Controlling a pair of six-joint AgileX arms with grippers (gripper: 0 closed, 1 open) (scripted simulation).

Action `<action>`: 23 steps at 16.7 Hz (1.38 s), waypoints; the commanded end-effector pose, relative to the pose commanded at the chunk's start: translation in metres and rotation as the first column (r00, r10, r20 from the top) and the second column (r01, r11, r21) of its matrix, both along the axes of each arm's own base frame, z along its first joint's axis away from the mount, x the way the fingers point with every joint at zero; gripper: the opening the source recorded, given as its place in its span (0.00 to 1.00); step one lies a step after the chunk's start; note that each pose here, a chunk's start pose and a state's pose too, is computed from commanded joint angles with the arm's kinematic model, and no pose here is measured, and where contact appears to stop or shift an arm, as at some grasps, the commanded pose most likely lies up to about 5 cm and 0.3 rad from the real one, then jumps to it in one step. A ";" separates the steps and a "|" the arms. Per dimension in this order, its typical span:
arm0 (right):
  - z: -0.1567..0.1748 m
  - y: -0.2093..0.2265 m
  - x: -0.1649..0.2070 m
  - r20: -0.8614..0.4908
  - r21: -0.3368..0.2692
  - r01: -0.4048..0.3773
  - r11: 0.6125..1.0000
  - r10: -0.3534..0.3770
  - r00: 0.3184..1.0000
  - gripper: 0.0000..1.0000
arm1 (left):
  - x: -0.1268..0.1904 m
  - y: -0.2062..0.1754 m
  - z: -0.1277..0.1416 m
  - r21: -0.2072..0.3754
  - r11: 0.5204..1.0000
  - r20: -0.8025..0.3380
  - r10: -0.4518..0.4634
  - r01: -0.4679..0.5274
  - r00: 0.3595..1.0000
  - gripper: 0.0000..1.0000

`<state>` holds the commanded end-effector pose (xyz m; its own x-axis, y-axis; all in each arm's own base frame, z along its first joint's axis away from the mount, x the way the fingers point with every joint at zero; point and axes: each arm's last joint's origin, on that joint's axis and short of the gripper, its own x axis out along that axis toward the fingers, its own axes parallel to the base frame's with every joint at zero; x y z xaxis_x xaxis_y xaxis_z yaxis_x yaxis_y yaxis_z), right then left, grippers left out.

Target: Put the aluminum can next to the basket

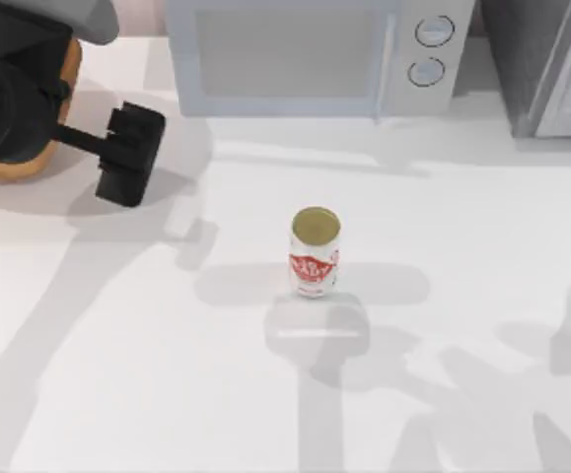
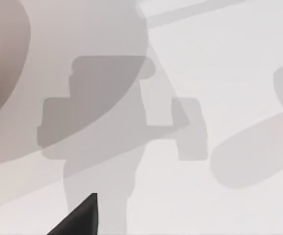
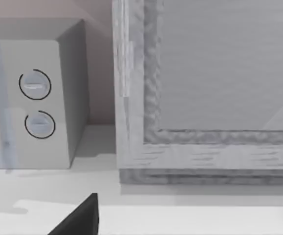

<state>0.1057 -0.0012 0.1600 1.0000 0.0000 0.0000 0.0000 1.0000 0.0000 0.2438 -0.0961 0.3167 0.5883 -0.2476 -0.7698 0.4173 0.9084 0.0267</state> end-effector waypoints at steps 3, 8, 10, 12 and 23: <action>0.000 0.000 0.000 0.000 0.000 0.000 1.000 0.000 1.000 1.00 | 0.048 -0.049 -0.003 0.081 0.991 -0.181 -0.088 0.105 0.980 1.00; 0.000 0.000 0.000 0.000 0.000 0.000 1.000 0.000 1.000 1.00 | 0.101 -0.132 -0.041 0.183 0.944 -0.422 -0.176 0.274 0.889 1.00; 0.000 0.000 0.000 0.000 0.000 0.000 1.000 0.000 1.000 1.00 | 0.111 -0.159 -0.061 0.210 0.921 -0.488 -0.192 0.328 0.851 1.00; 0.000 0.000 0.000 0.000 0.000 0.000 1.000 0.000 1.000 1.00 | 0.116 -0.181 -0.078 0.229 0.900 -0.537 -0.201 0.372 0.819 1.00; 0.000 0.000 0.000 0.000 0.000 0.000 1.000 0.000 1.000 1.00 | 0.121 -0.204 -0.100 0.248 0.874 -0.587 -0.207 0.417 0.783 1.00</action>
<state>0.1057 -0.0012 0.1600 1.0000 0.0000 0.0000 0.0000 1.0000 0.0000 0.3647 -0.2996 0.2165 0.0014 -0.0006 -1.0000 0.7178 0.6962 0.0006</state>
